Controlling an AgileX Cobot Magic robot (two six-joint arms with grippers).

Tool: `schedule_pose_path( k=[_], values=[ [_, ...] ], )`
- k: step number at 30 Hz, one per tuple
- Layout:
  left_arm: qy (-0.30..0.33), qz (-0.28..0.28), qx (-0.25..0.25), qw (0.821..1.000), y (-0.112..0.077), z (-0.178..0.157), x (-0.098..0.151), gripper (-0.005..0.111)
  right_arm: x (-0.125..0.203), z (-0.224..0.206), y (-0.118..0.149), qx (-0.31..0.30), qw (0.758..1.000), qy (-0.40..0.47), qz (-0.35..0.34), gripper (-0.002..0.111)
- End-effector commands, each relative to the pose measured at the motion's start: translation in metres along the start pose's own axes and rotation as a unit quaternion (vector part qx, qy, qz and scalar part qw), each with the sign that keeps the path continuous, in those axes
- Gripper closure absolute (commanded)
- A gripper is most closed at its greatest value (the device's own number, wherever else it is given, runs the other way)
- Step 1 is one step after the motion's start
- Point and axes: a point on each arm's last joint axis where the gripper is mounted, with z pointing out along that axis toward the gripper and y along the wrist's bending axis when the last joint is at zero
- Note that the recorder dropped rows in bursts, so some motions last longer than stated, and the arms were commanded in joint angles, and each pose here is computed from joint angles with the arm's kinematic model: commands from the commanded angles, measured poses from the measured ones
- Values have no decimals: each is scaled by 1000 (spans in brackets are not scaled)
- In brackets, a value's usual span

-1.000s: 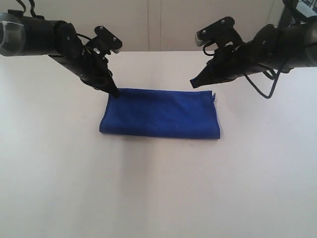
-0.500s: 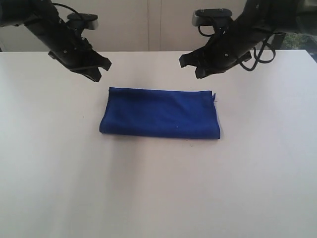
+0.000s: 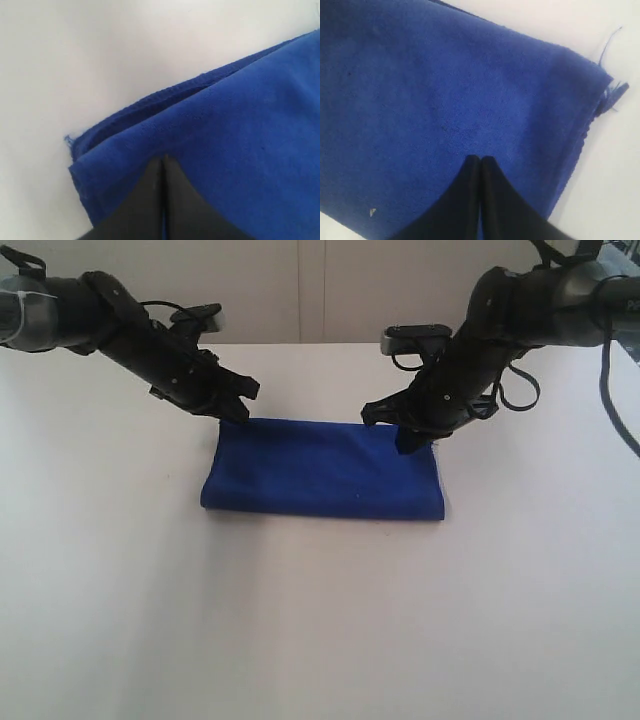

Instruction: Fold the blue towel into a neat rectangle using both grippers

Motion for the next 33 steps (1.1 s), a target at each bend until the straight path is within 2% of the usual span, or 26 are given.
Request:
schedule_pose_path(
  k=[1,7,10,13,18,25,33],
  values=[
    [-18,-12,-3,1000,4,7,-2,107,-1,-1,-2,2,1000,-2,2,108],
    [-55,-15,-29,998,10,9,-7,107,-1,0,-2,2,1000,-1,2,108],
    [-49,-20,-30,998,13,16,-4,107,-1,0,-2,3,1000,-3,1,108],
    [-40,-18,-19,999,9,12,-4,107,-2,0,-3,4,1000,-7,1,108],
    [-44,44,-4,998,-7,-14,-14,107,-2,0,-3,5,1000,-9,-2,108],
    [-1,28,2,1000,9,20,7,107,-3,0,-3,5,1000,-11,-2,108],
    [-22,25,-20,999,16,27,5,107,-3,0,-3,5,1000,-11,-2,108]
  ],
)
